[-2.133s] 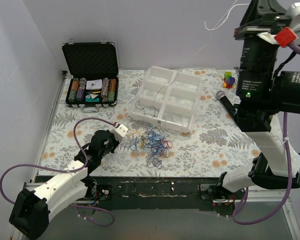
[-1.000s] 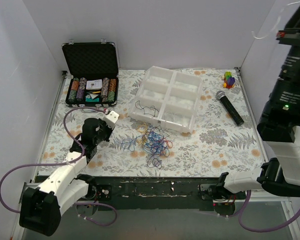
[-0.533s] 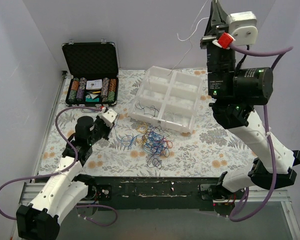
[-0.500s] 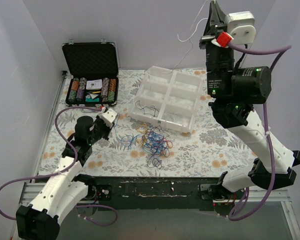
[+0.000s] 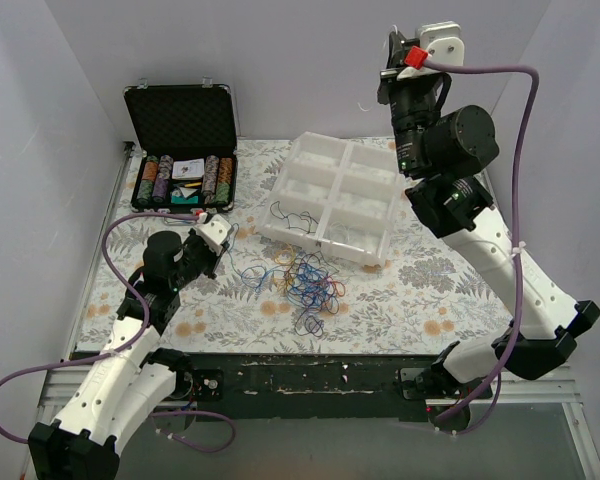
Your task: Untangle the cables
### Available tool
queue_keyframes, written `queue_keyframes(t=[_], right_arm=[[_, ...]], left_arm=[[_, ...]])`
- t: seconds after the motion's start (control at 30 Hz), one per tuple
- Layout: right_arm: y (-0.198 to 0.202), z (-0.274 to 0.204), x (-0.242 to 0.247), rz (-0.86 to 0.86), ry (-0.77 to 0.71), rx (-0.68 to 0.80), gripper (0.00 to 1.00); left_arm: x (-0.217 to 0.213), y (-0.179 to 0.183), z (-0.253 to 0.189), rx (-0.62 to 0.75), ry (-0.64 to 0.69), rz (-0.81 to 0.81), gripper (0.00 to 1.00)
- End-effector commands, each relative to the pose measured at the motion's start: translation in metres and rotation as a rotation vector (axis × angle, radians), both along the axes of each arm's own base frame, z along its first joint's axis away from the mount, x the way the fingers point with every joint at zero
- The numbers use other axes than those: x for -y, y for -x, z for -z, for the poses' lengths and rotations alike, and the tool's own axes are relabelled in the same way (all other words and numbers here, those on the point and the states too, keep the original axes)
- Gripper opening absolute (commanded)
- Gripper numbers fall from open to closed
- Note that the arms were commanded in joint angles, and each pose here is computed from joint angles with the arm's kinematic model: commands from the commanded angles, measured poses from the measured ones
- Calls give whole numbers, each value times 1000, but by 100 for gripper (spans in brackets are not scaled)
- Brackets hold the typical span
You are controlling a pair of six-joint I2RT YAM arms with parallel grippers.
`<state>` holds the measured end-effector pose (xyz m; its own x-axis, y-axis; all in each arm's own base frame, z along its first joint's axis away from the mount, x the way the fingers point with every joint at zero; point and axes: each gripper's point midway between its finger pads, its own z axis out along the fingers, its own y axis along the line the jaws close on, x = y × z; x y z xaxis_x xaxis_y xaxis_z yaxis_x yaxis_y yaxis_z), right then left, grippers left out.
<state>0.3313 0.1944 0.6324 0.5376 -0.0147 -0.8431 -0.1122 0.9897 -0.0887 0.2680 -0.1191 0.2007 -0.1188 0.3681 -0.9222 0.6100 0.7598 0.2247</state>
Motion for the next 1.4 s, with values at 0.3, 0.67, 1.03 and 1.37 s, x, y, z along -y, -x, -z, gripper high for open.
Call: queue_keyframes(t=[0.3, 0.67, 1.03, 1.37], right_arm=[[-29, 27, 8, -8, -27, -57, 1], [-31, 32, 1, -39, -19, -65, 1], [-33, 36, -1, -50, -21, -78, 1], [-35, 38, 3, -39, -21, -84, 1]], left_arm=[[2, 3, -17, 29, 27, 8, 0], [1, 2, -15, 29, 17, 11, 0], [0, 1, -10, 29, 8, 3, 0], [-1, 1, -10, 32, 8, 0, 0]])
